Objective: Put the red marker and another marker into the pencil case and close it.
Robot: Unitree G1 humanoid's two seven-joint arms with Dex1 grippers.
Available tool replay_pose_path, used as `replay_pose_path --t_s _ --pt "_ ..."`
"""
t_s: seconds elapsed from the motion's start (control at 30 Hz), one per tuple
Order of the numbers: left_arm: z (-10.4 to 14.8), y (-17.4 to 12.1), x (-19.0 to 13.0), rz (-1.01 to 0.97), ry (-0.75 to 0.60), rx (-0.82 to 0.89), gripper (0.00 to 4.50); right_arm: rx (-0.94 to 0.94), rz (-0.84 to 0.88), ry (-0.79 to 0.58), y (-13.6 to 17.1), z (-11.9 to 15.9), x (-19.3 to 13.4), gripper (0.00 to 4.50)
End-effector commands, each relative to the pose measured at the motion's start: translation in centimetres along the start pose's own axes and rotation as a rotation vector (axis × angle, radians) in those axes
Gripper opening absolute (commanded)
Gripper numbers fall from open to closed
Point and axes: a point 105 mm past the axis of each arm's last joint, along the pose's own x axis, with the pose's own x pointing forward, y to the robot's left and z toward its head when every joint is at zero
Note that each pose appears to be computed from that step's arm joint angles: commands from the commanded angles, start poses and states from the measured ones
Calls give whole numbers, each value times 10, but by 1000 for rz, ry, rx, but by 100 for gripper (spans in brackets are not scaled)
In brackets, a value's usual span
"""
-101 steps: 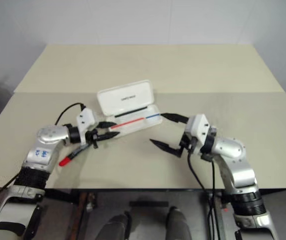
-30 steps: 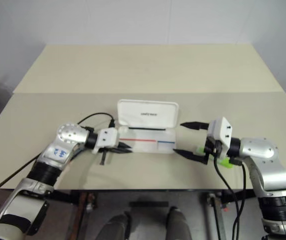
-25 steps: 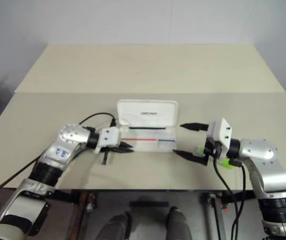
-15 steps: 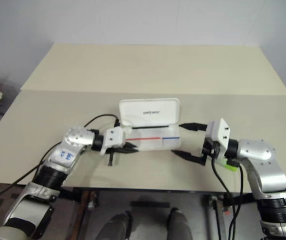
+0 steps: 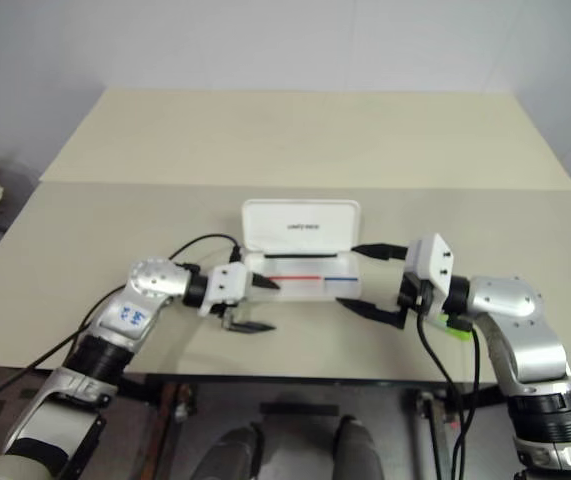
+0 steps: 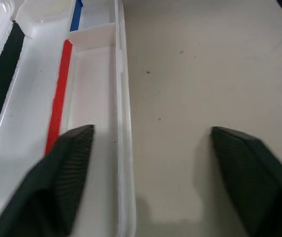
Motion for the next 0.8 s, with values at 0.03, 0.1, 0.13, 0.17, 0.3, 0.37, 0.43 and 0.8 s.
replay_pose_path --t_s 0.03,0.1,0.13,0.17,0.3,0.37,0.43,0.8 --pt "13 -3 -5 13 -48 18 425 -24 15 -37 2 11 4 450" --pt "16 -8 -7 62 -79 -6 425 -20 22 -41 2 10 5 450" --pt "17 -10 -8 85 -90 -18 425 -19 24 -42 2 9 6 450" --pt "17 -14 -9 96 -96 -25 425 -16 26 -46 2 8 7 450" --pt "20 -21 -14 140 -124 -27 425 -7 39 -53 4 5 10 450" --pt "24 -23 -19 168 -146 -16 425 -3 46 -55 4 2 11 450" --pt "25 -24 -23 200 -155 -10 425 -2 53 -58 4 1 12 450" --pt "32 -17 -69 558 -214 26 425 12 116 -95 7 3 28 450"
